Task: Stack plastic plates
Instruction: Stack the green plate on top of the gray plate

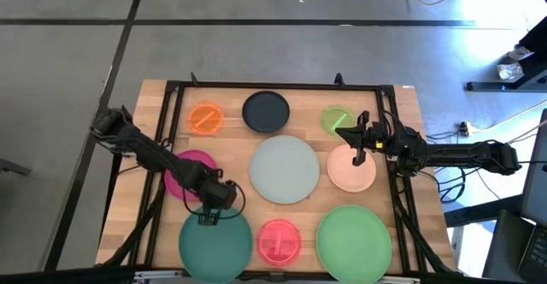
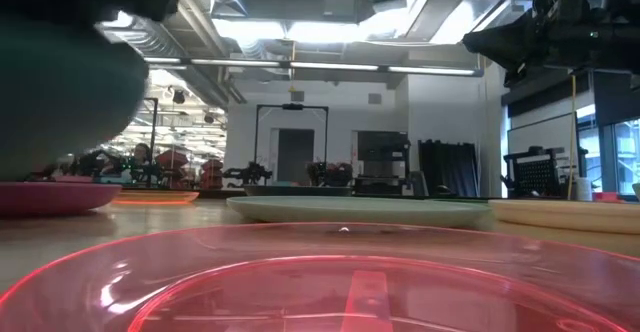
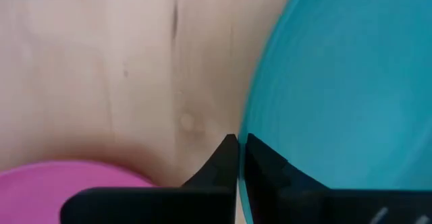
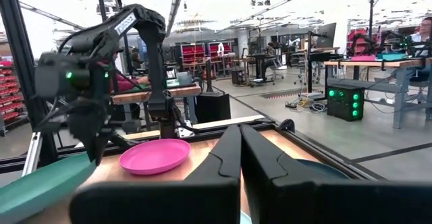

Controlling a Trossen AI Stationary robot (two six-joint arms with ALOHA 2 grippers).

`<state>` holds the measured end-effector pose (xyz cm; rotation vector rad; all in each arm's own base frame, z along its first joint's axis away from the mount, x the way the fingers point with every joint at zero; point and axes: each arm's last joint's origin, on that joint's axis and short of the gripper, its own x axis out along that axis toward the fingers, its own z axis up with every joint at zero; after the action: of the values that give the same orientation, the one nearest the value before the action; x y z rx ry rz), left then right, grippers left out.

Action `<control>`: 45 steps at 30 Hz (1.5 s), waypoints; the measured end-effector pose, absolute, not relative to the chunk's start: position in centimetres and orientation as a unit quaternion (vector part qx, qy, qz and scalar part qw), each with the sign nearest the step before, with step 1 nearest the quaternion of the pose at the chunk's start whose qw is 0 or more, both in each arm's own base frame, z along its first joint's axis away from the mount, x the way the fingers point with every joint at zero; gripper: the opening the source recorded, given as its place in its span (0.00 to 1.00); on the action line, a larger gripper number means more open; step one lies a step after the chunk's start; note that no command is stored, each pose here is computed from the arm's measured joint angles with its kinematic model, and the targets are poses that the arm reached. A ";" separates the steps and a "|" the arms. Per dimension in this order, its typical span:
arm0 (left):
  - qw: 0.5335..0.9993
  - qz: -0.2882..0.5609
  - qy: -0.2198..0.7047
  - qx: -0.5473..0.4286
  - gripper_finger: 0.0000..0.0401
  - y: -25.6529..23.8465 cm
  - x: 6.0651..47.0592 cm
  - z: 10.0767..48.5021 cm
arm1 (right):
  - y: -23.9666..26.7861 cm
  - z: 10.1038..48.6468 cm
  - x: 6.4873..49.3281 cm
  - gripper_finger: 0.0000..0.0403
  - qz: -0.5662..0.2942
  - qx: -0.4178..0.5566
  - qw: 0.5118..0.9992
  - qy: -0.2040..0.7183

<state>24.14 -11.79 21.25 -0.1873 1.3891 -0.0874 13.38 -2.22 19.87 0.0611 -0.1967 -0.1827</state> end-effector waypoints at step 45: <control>0.880 0.268 0.383 -0.088 0.03 2.6 30.9 22.7 | -2.4 19.8 13.3 0.00 -0.118 0.037 0.987 -0.099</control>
<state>30.94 2.59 22.69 -0.1840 0.7982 0.5595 13.34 -2.37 19.84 0.0734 -0.1980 -0.2361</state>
